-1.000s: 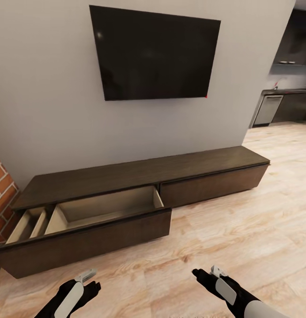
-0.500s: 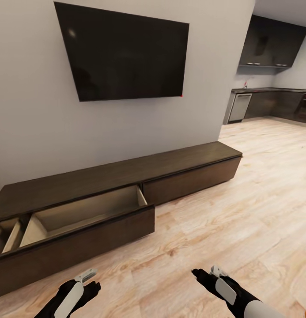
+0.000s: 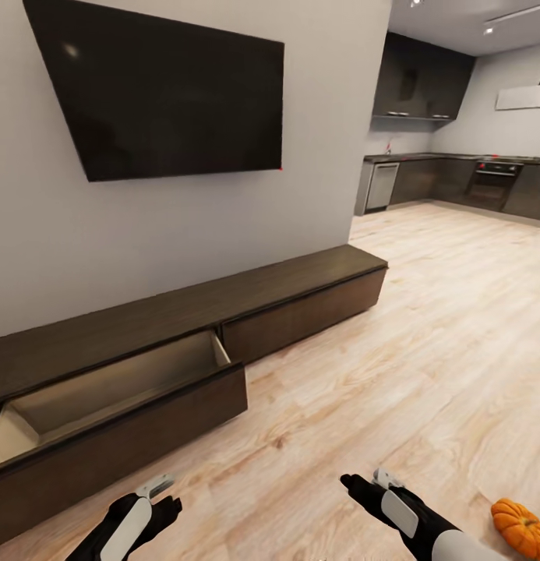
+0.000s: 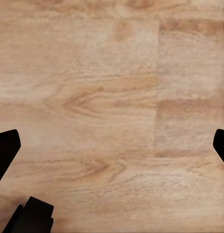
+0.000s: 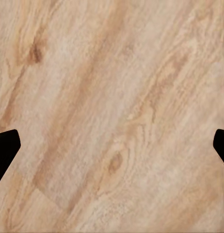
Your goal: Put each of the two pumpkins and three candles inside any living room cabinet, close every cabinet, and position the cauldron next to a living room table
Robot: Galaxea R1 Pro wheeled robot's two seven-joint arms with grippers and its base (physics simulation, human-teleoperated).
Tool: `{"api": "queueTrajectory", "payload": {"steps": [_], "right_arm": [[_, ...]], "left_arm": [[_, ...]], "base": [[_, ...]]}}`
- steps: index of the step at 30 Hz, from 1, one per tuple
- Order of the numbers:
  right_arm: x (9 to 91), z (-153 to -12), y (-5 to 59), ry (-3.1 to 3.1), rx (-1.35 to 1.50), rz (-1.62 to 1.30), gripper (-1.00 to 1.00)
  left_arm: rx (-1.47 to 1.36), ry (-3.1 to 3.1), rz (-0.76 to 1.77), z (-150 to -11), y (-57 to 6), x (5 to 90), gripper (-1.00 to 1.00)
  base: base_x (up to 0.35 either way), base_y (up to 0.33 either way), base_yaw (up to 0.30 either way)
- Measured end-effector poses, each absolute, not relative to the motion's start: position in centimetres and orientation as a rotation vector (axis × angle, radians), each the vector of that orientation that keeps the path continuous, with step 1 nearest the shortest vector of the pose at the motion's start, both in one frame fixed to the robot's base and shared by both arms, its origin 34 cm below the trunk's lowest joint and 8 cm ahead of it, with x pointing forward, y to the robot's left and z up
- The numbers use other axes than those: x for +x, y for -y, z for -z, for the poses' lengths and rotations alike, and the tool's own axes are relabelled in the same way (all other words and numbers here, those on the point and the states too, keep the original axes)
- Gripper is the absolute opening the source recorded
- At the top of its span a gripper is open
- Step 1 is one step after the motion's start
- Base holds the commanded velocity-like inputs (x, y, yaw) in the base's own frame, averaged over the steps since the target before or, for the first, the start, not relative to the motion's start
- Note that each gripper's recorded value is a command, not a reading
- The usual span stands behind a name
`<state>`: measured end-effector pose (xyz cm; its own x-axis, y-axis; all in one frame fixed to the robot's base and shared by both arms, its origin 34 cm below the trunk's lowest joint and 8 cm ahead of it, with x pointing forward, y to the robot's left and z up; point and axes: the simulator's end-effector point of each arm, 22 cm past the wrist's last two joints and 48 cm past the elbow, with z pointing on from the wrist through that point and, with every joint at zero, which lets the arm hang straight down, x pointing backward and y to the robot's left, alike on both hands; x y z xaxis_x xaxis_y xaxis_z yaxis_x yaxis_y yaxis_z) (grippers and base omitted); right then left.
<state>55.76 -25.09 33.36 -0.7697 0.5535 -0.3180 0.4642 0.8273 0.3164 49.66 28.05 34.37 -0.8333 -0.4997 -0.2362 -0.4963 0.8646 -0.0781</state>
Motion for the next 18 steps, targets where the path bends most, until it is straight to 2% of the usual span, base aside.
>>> {"api": "queueTrajectory", "payload": {"steps": [18], "right_arm": [[55.36,-32.73,25.35,-2.618,0.769,-0.298,1.00]], "left_arm": [[-0.761,-2.804,0.017,-33.81,-27.91,49.24,1.00]], "base": [[0.000,0.000,-0.251]]}}
